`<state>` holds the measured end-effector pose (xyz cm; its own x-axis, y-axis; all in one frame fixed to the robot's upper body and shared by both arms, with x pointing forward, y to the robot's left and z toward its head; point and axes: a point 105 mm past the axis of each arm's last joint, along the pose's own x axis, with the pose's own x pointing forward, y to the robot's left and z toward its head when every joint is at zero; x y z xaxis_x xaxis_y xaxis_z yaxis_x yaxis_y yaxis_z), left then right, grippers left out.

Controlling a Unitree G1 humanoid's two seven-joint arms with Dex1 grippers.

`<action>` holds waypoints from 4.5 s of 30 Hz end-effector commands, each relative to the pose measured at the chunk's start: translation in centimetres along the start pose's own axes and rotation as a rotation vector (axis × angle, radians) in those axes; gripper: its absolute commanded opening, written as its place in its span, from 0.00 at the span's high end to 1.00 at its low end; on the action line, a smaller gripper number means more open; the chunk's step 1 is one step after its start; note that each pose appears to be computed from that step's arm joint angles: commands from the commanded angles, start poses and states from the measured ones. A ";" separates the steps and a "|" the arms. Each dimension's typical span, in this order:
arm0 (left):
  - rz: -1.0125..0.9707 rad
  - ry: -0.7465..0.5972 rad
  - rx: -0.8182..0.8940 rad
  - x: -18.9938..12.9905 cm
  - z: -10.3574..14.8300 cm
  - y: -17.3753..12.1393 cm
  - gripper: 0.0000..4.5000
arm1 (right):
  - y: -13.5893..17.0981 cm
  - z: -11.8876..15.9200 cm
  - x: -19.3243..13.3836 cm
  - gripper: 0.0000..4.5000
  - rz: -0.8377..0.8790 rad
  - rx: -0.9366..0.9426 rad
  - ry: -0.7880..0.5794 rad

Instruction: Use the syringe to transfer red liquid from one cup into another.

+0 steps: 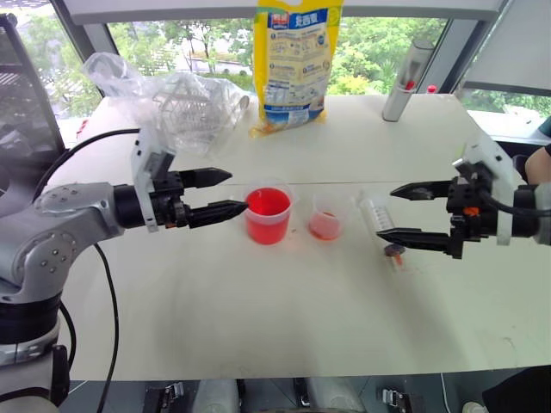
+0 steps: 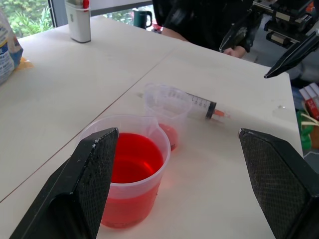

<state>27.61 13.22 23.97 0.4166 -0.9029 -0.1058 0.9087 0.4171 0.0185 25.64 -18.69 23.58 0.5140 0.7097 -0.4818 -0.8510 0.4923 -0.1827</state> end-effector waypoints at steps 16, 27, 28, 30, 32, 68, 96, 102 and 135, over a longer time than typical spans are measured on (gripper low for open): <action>0.002 -0.035 0.046 -0.4 1.1 -0.3 0.12 | -0.9 0.4 -0.1 0.01 -0.036 -0.029 0.026; -0.003 -0.041 0.047 -0.1 1.0 -0.4 0.12 | -3.6 -0.6 0.4 0.01 -0.144 0.044 0.124; -0.003 -0.045 0.048 -0.1 1.0 -0.4 0.12 | -4.3 -0.8 0.7 0.01 -0.170 0.072 0.149; -0.004 -0.051 0.049 0.0 1.0 -0.4 0.12 | -5.3 -0.9 1.3 0.01 -0.208 0.111 0.180; -0.004 -0.053 0.049 0.2 0.8 -0.4 0.12 | -6.5 -1.3 2.0 0.01 -0.247 0.125 0.215; 0.075 -0.059 0.099 -0.1 0.0 -0.7 0.12 | -10.2 -9.9 9.2 0.27 -0.310 0.634 0.597; -0.004 -0.175 0.243 0.5 7.2 3.0 0.12 | -5.1 14.4 4.2 0.69 -0.253 -0.142 -0.769; -0.031 -0.175 0.274 0.0 8.8 2.9 0.12 | -1.1 15.5 8.1 0.69 -0.003 -0.057 -0.949; -0.070 -0.101 0.280 4.6 6.8 4.9 0.12 | 1.5 7.3 17.8 0.69 0.049 -0.004 -0.797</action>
<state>34.34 10.59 29.14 0.3450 -0.9380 -0.0343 0.9152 0.3281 0.2339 34.77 -1.86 19.82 0.4212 0.8772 0.2302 -0.8767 0.4589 -0.1443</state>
